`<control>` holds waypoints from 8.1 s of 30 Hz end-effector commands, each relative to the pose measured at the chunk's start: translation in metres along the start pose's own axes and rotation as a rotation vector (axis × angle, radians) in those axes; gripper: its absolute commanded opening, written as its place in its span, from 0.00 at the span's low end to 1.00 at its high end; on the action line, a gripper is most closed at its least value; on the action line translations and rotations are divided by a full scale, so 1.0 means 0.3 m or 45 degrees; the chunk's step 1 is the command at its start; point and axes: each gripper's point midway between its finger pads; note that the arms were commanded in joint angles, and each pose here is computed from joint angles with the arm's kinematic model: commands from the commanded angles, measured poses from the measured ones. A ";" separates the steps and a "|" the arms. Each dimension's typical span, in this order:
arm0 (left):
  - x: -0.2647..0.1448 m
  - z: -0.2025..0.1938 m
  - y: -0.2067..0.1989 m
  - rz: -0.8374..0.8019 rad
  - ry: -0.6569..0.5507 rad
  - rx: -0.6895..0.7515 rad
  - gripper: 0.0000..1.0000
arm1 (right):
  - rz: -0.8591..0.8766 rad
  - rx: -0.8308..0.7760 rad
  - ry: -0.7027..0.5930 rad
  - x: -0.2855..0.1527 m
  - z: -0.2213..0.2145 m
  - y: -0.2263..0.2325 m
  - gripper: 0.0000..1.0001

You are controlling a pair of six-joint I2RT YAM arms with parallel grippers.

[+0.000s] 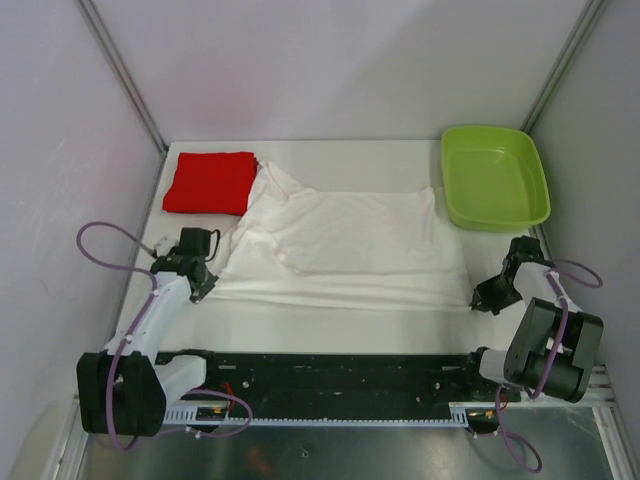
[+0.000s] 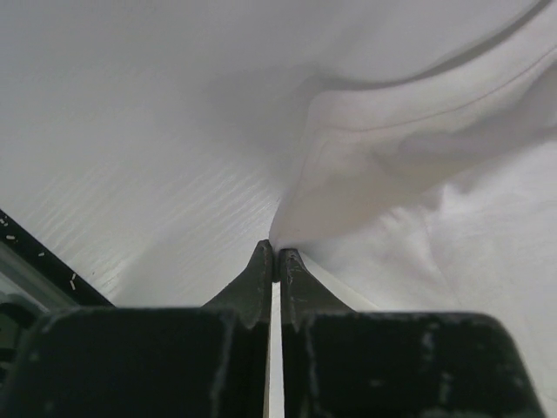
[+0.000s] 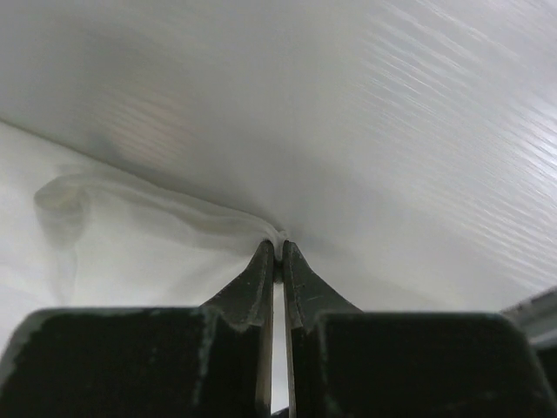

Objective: Fold and stack the t-shirts
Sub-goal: Fold the flattened tshirt in 1/3 of the way

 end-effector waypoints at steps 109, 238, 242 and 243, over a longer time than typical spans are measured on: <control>0.002 0.151 -0.709 -0.428 -0.109 0.842 0.00 | 0.982 -1.474 0.175 -0.127 -1.364 1.045 0.02; 0.358 0.430 -0.973 -0.577 0.090 0.577 0.39 | 0.707 -1.385 -0.308 -0.179 -0.714 1.102 0.43; 0.379 0.444 -0.975 -0.565 0.102 0.580 0.39 | 0.701 -1.386 -0.306 -0.172 -0.714 1.101 0.43; 0.389 0.441 -0.976 -0.560 0.112 0.586 0.39 | 0.701 -1.386 -0.305 -0.171 -0.714 1.100 0.43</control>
Point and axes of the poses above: each gripper's point midway between its finger pads, its own x axis out along the fingers, its own y axis along the line the jaws close on, z = x × y, and after that the axes turned 1 degree about x, right-handed
